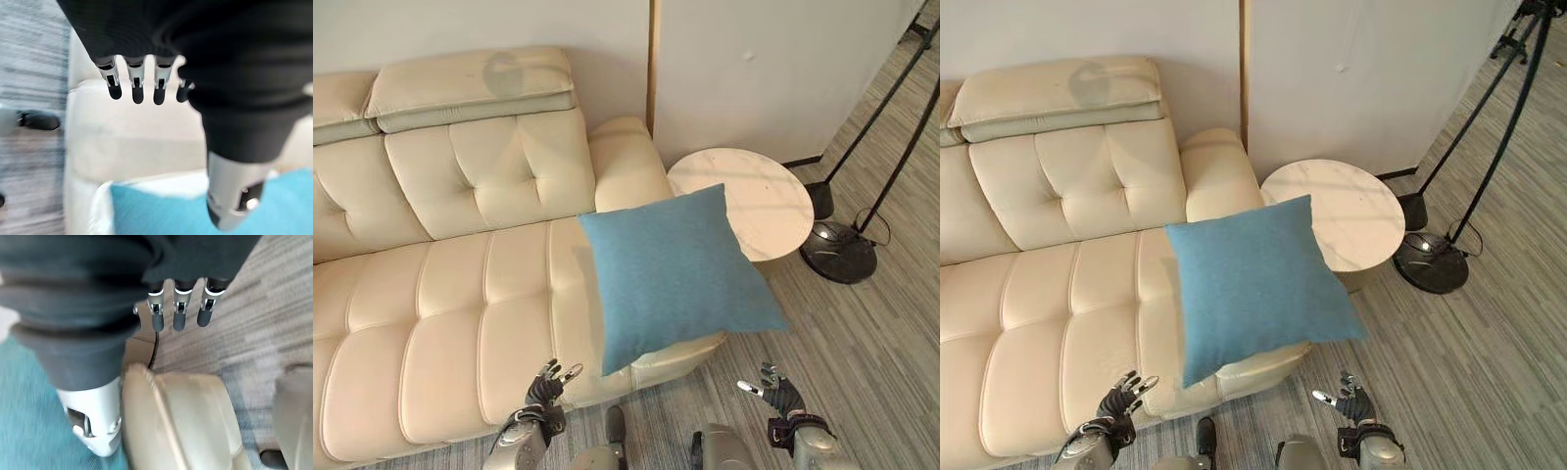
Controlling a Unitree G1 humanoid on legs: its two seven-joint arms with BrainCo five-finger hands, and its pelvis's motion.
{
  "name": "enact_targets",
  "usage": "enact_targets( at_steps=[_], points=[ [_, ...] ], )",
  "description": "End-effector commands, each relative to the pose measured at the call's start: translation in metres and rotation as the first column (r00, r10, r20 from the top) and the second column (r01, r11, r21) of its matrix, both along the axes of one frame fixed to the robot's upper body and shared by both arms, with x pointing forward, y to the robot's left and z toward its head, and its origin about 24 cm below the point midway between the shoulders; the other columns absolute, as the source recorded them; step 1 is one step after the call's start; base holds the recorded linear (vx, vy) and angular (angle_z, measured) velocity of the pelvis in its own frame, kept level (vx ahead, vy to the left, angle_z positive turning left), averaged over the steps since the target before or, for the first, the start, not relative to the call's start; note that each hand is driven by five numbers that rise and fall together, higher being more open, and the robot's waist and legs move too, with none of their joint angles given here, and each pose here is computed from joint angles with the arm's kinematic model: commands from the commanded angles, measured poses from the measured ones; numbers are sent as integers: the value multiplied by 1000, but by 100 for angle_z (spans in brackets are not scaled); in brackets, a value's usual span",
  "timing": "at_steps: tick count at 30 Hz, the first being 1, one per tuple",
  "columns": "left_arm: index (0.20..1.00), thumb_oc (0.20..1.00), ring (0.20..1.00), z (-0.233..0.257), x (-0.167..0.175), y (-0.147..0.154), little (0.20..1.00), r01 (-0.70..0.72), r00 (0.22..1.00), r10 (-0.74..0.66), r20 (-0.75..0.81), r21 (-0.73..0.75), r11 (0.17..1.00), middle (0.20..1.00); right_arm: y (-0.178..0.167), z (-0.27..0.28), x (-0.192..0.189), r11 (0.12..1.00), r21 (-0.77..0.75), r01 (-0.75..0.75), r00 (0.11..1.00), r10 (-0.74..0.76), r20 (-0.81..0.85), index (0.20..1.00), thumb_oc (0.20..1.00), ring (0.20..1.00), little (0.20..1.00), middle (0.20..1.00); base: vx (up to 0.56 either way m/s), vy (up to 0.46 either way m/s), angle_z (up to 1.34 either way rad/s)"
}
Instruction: Pick up all the scattered cushions and arrange them neatly on the sofa.
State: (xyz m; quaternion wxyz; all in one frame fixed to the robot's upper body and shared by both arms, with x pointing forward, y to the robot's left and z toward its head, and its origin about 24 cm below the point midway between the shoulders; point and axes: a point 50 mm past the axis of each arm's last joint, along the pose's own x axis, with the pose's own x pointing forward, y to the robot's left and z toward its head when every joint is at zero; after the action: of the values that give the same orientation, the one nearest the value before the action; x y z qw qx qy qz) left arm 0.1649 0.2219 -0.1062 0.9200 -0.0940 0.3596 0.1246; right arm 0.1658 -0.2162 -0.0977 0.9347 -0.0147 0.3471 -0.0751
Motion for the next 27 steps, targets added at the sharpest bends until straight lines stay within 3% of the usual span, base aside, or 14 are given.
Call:
enact_targets(
  at_steps=[1,4,9,13,16,17,21,25,27],
  points=[
    [1000,1000,1000,12,10,8,1000,26,997,-29,73,46,999,1000,-2,13,20,1000,-3,6,996,-6,89,1000,1000,1000,1000,1000,151,-77,-1],
    [1000,1000,1000,14,14,11,1000,0,996,-5,86,56,998,1000,-9,4,11,998,-58,5,1000,-4,22,1000,1000,1000,1000,1000,155,-130,12],
    [1000,1000,1000,12,4,25,1000,-158,983,158,91,-7,987,1000,-31,-24,-30,986,-58,158,973,-166,-163,1000,1000,1000,1000,1000,126,-123,13],
    [1000,1000,1000,6,-5,43,1000,-289,956,290,53,-31,957,1000,-63,-15,-34,963,-82,255,954,-265,-141,1000,1000,1000,1000,1000,121,-100,-10],
    [1000,1000,1000,5,-1,52,1000,-325,944,326,42,-30,945,1000,-78,-3,-22,955,-82,284,953,-291,-85,1000,1000,1000,1000,1000,91,-60,12],
    [1000,1000,1000,11,17,60,1000,-329,942,330,60,-31,944,1000,-101,10,-2,947,-143,287,953,-297,-57,1000,1000,1000,1000,1000,70,-47,11],
    [1000,1000,1000,21,41,67,1000,-302,950,301,86,5,953,1000,-112,29,29,945,-177,274,960,-279,-7,1000,1000,1000,1000,1000,52,-22,3],
    [1000,1000,1000,37,76,57,1000,-216,970,208,130,53,975,1000,-97,45,68,959,-195,208,978,-201,55,1000,1000,1000,1000,1000,-50,-13,2],
    [1000,1000,1000,43,96,41,1000,-159,979,148,139,69,985,1000,-63,44,92,977,-162,140,989,-132,64,1000,1000,1000,1000,1000,-115,-23,3]
  ],
)
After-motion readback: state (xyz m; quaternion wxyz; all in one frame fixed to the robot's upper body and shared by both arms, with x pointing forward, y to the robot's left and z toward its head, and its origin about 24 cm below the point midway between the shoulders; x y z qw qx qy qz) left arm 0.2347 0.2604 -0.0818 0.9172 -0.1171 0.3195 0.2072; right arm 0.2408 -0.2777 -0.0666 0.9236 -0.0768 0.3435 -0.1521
